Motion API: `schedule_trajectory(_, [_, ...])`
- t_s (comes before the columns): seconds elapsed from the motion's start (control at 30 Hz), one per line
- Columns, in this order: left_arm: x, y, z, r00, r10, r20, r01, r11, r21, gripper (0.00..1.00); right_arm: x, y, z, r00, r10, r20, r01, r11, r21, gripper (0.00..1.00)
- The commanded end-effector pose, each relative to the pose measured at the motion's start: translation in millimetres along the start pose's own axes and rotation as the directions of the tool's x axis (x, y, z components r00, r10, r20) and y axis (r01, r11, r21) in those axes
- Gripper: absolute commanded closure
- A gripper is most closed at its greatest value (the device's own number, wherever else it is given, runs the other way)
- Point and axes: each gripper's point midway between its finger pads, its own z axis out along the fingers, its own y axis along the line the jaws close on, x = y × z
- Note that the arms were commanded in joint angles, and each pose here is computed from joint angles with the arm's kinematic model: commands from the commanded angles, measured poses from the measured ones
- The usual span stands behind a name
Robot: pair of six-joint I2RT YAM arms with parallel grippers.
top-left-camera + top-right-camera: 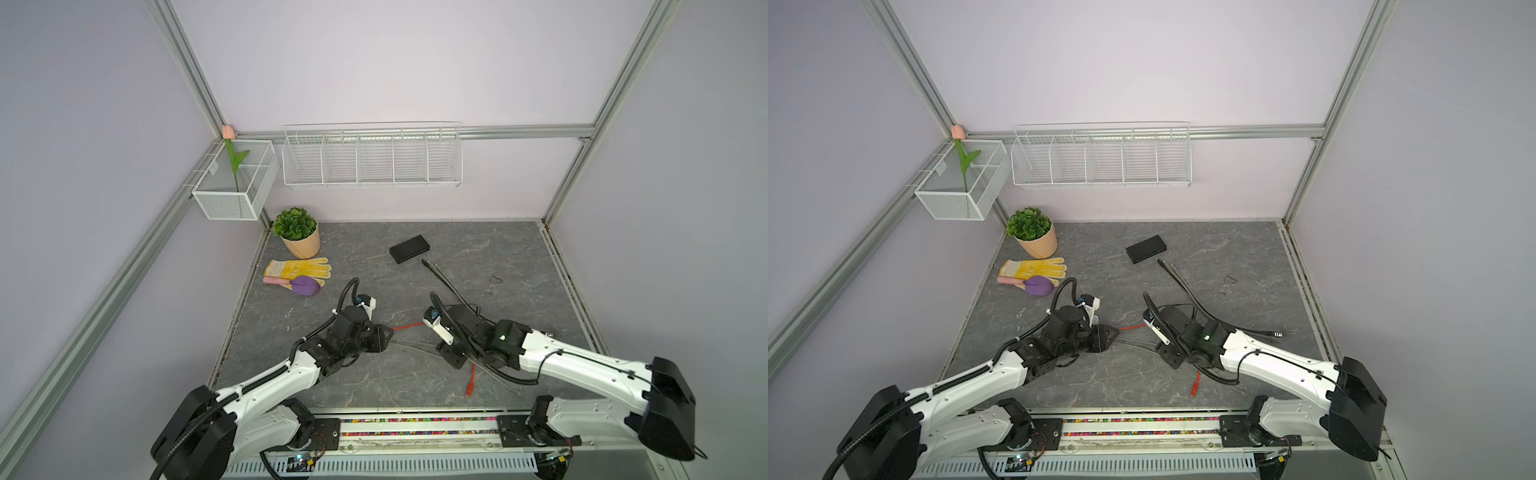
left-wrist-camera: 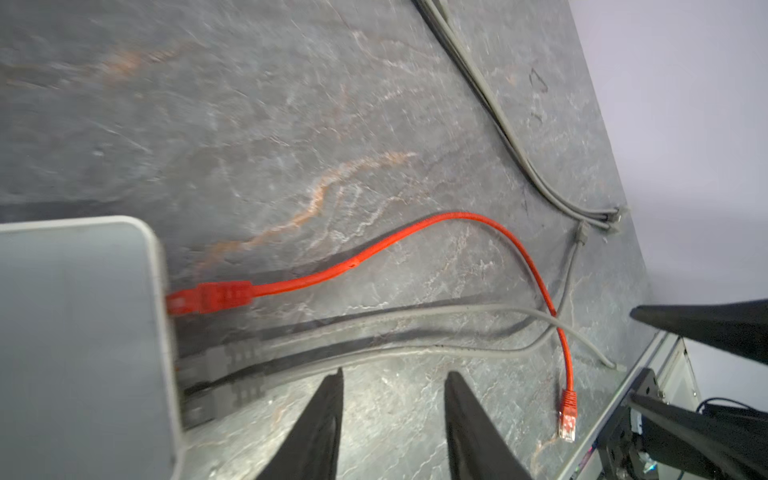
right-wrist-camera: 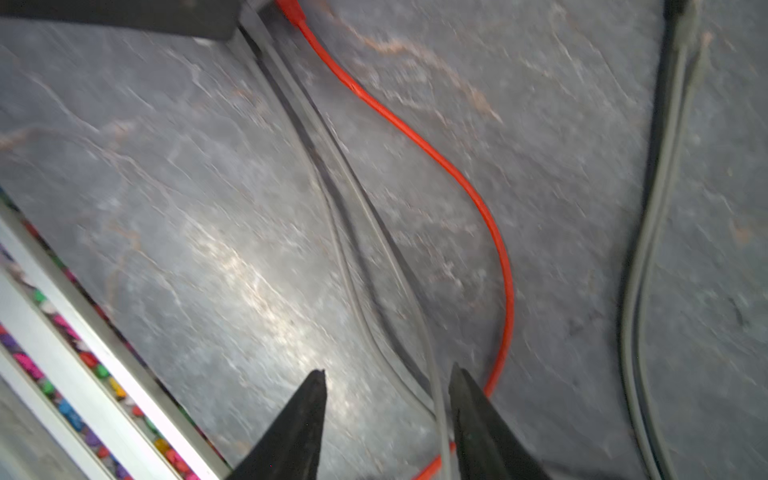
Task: Insert the plug into the switch port
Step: 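Open the right gripper and draw it back from the router while the left gripper releases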
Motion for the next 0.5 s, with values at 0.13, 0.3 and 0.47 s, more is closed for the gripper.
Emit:
schedule_trajectory(0.13, [-7.8, -27.5, 23.9, 1.0, -0.019, -0.018, 0.021, 0.996, 0.089, 0.61, 32.8, -42.2, 6.0, 0.966, 0.218, -0.142, -0.198, 0.97, 0.144, 0.39])
schedule_trajectory(0.3, [-5.7, -12.5, 22.6, 0.997, -0.072, 0.007, 0.072, 0.996, 0.045, 0.61, 32.6, -22.5, 15.4, 0.969, 0.172, -0.177, -0.169, 0.985, 0.037, 0.44])
schedule_trajectory(0.47, [-5.6, 8.0, 20.2, 0.993, -0.113, 0.026, 0.113, 0.993, -0.016, 0.62, 40.8, -16.5, 31.2, 0.956, 0.169, -0.241, -0.168, 0.985, 0.023, 0.57])
